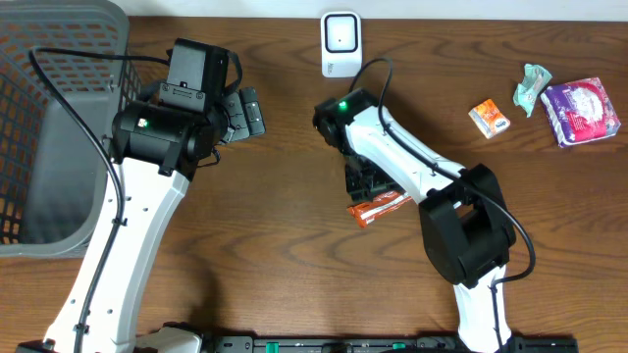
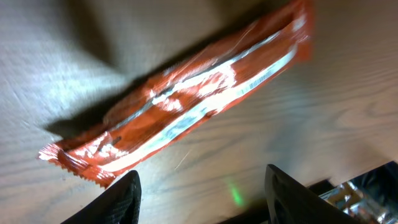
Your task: Scan the item barcode
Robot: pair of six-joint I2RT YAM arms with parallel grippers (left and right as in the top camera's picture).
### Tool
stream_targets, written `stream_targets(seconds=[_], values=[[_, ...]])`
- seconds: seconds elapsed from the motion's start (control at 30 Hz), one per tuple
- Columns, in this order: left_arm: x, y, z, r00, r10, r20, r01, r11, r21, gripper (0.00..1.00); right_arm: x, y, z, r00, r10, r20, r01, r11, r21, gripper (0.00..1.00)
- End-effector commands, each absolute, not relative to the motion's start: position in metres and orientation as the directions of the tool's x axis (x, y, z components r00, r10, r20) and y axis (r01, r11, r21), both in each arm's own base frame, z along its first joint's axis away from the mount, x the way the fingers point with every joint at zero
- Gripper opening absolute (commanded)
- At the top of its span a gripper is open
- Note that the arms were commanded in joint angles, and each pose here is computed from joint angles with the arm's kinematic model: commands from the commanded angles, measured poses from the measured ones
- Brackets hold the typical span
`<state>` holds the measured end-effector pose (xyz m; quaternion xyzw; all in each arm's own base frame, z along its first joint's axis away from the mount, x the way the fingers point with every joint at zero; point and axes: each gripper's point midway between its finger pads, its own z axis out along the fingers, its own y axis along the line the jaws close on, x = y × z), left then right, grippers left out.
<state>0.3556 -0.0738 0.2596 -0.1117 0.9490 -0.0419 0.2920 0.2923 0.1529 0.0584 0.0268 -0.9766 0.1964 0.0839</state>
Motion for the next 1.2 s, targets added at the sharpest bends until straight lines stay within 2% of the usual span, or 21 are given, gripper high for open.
stream_targets(seconds=[0.0, 0.33, 0.53, 0.6, 0.83, 1.0, 1.17], values=[[0.357, -0.071, 0.265, -0.795, -0.236, -0.559, -0.19, 0.972, -0.141, 0.98, 0.271, 0.151, 0.043, -0.964, 0.013, 0.266, -0.081, 0.937, -0.34, 0.59], [0.357, -0.071, 0.265, -0.795, -0.236, -0.559, -0.19, 0.972, -0.141, 0.98, 0.26, 0.13, 0.014, -0.951, 0.016, 0.309, -0.095, 0.935, -0.341, 0.52], [0.357, -0.071, 0.265, -0.795, -0.236, -0.558, -0.19, 0.972, -0.141, 0.98, 0.286, 0.14, -0.003, -0.951, -0.083, 0.297, -0.123, 0.985, -0.118, 0.53], [0.357, -0.071, 0.265, -0.795, -0.236, -0.559, -0.19, 0.972, -0.141, 0.98, 0.301, 0.141, -0.007, -0.958, -0.125, 0.258, -0.142, 0.989, -0.047, 0.52], [0.357, -0.071, 0.265, -0.795, -0.236, -0.559, -0.19, 0.972, -0.141, 0.98, 0.359, 0.133, -0.015, -0.976, -0.207, 0.061, -0.205, 0.978, 0.03, 0.57], [0.357, -0.071, 0.265, -0.795, -0.236, -0.559, -0.19, 0.972, -0.141, 0.98, 0.387, 0.142, -0.012, -0.964, -0.26, -0.057, -0.263, 0.964, 0.042, 0.59], [0.357, -0.071, 0.265, -0.795, -0.236, -0.559, -0.19, 0.972, -0.141, 0.98, 0.411, 0.15, 0.007, -0.963, -0.235, -0.13, -0.243, 0.969, 0.05, 0.59]])
